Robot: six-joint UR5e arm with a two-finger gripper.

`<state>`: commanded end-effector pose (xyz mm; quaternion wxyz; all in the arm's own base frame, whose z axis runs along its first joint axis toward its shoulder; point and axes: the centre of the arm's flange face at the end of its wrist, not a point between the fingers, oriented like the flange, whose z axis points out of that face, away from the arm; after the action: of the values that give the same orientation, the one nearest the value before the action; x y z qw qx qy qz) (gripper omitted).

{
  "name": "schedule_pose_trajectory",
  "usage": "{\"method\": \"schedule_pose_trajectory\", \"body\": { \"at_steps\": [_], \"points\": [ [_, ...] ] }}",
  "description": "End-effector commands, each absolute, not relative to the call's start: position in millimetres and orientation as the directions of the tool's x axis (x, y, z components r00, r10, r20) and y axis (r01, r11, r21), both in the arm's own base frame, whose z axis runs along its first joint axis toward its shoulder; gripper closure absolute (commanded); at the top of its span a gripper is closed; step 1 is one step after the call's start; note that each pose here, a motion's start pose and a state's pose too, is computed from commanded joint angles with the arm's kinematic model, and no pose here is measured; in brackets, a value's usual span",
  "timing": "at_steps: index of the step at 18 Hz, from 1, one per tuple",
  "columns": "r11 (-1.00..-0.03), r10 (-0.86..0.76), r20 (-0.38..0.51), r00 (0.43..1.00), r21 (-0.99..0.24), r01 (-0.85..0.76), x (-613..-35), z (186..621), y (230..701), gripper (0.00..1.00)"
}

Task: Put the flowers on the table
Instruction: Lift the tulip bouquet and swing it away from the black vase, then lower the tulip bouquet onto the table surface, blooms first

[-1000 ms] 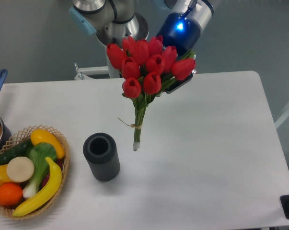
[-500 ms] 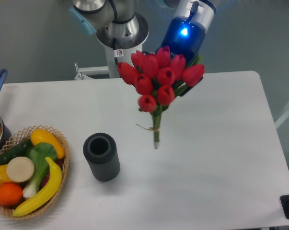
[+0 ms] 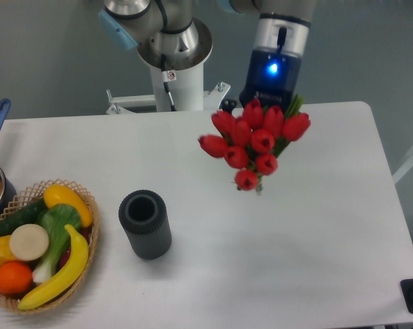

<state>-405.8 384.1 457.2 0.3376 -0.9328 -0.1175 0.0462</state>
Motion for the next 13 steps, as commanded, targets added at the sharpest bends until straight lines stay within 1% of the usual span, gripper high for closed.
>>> {"method": "schedule_pose_trajectory", "body": {
  "at_steps": [3,7,11,13],
  "points": [
    [-0.783,0.268,0.016,0.963,-0.578,0.228,-405.4,433.9,378.4,0.62],
    [-0.86,0.292,-0.011,0.956,-0.441,0.258,-415.0,386.7,367.9,0.62],
    [-0.87,0.309,0.008,0.951,-0.402,0.285,-424.0,364.5,355.1,0.62],
    [-0.884,0.321,-0.004,0.947,-0.36,0.298,-427.4,352.5,346.1,0.62]
  ]
}}
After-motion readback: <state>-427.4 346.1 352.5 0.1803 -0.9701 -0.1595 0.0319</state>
